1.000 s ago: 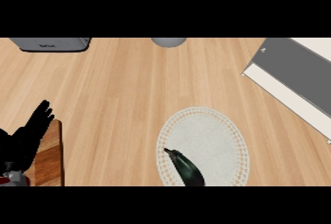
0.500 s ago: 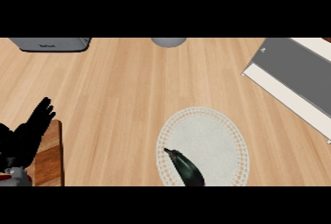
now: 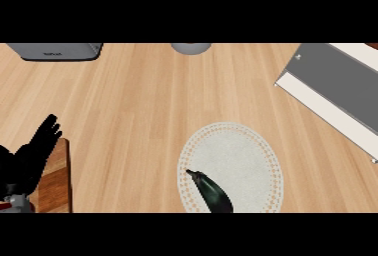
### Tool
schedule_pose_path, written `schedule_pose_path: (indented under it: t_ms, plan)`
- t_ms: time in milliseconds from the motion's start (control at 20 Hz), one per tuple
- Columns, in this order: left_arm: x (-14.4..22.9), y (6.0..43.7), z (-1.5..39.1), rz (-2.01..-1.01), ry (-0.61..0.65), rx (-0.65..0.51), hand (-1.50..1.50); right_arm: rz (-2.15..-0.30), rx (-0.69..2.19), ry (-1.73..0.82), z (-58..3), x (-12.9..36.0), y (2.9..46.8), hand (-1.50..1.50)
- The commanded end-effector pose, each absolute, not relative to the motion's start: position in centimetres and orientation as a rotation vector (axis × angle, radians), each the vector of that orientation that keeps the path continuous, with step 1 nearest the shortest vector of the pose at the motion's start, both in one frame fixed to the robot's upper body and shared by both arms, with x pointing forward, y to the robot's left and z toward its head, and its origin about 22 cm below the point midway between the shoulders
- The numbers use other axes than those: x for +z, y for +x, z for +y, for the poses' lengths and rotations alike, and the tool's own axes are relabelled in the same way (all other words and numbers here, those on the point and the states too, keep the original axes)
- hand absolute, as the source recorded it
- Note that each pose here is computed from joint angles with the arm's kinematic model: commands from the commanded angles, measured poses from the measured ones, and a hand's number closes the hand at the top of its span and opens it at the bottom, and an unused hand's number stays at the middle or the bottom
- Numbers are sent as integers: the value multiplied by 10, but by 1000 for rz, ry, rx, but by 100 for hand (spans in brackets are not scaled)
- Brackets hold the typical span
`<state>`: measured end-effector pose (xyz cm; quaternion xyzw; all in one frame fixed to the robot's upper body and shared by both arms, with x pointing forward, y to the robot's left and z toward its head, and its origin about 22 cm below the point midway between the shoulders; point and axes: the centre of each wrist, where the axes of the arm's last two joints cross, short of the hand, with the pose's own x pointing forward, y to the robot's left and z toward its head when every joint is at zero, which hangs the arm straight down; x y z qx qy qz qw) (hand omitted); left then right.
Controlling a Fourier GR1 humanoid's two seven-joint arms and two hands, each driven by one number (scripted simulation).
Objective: Pick the sweet potato from the placemat and place it in the tiered shelf
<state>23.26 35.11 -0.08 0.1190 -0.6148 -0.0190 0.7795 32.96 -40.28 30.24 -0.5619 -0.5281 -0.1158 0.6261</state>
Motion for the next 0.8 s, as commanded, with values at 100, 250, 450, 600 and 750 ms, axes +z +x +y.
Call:
schedule_pose_path:
  t_ms: [100,250,450,600,750]
  plan:
    - [-6,224,359,-1313,262,-31,0,-1355,-420,-1228,-413,316,279,-150]
    - [-11,230,355,-1340,256,-45,0,-1412,-446,-1220,-400,350,253,-150]
    - [-13,215,355,-1308,288,-21,0,-1365,-501,-1290,-406,378,189,-150]
    - [-2,216,364,-1314,301,-10,0,-1326,-534,-1326,-431,399,137,-150]
    - [-9,203,364,-1297,303,2,0,-1283,-509,-1349,-430,392,101,-150]
